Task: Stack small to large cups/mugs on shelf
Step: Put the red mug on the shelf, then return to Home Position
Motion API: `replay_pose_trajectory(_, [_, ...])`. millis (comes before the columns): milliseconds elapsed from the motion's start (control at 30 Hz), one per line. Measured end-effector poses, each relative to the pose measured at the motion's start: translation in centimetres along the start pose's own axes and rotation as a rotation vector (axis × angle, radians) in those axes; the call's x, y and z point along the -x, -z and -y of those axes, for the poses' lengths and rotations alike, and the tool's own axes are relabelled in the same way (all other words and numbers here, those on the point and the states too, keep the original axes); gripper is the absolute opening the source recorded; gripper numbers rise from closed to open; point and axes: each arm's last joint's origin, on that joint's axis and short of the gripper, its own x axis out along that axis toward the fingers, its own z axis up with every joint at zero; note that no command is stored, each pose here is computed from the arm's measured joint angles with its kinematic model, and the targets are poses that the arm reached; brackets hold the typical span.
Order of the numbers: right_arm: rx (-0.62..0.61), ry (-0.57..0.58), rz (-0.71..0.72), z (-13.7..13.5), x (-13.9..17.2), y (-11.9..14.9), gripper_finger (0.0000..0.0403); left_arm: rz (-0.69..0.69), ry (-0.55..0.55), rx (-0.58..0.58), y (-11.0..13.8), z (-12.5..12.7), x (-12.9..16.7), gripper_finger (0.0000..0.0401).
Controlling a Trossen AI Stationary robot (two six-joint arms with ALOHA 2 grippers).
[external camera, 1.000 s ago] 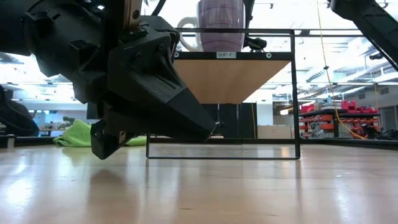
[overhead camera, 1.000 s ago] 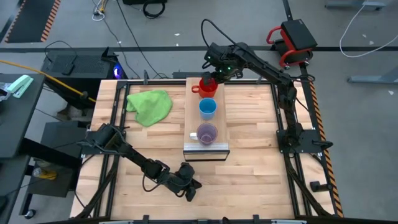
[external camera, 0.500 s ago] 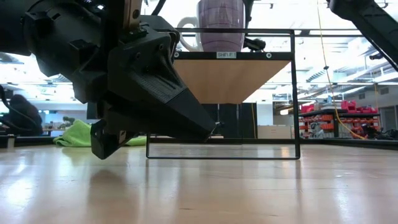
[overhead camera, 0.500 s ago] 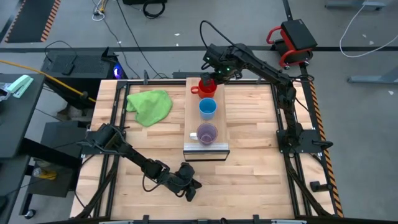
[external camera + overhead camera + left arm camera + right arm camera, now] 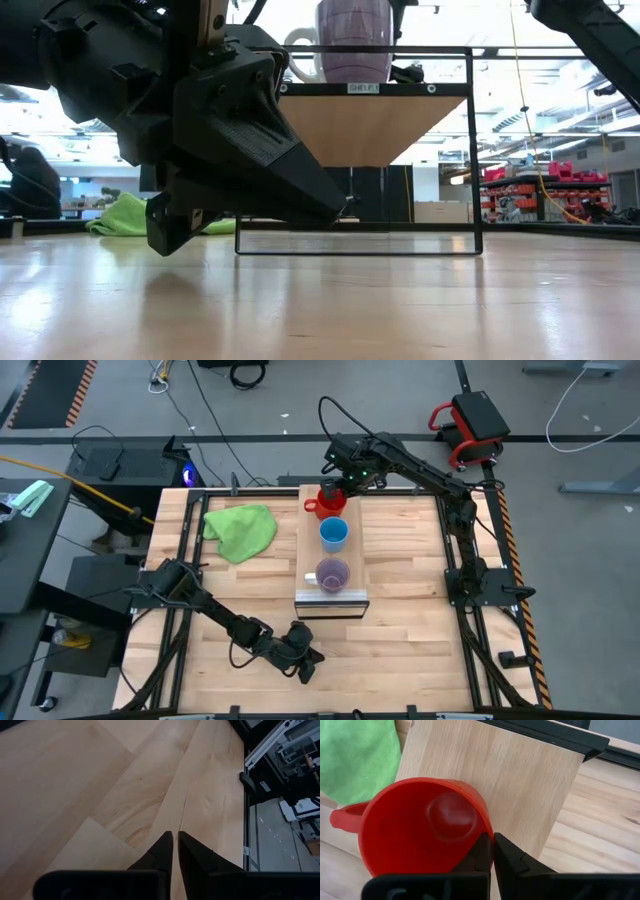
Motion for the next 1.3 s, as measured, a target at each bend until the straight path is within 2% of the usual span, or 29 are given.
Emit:
replay_pose_trajectory(433, [0.025,-0.003,0.009,0.0,0.3,0.0,0.0048,0.0,0.0,0.0,0.0,0.0,0.0,0.0028])
replay_pose_trajectory(767, [0.039,-0.011,0.016,-0.2,0.7,0.1,0.0058,0.0,0.0,0.0,0.0,0.0,0.0,0.0036])
replay_pose_trajectory(1033, [0.041,0.024,-0.004,0.2,0.9,0.5,0.0066,0.0,0.0,0.0,0.0,0.0,0.0,0.0026])
replay_pose_trajectory(1300, [0.042,-0.001,0.053,1.0,3.6,1.0,0.0066,0.0,0.0,0.0,0.0,0.0,0.0,0.0031])
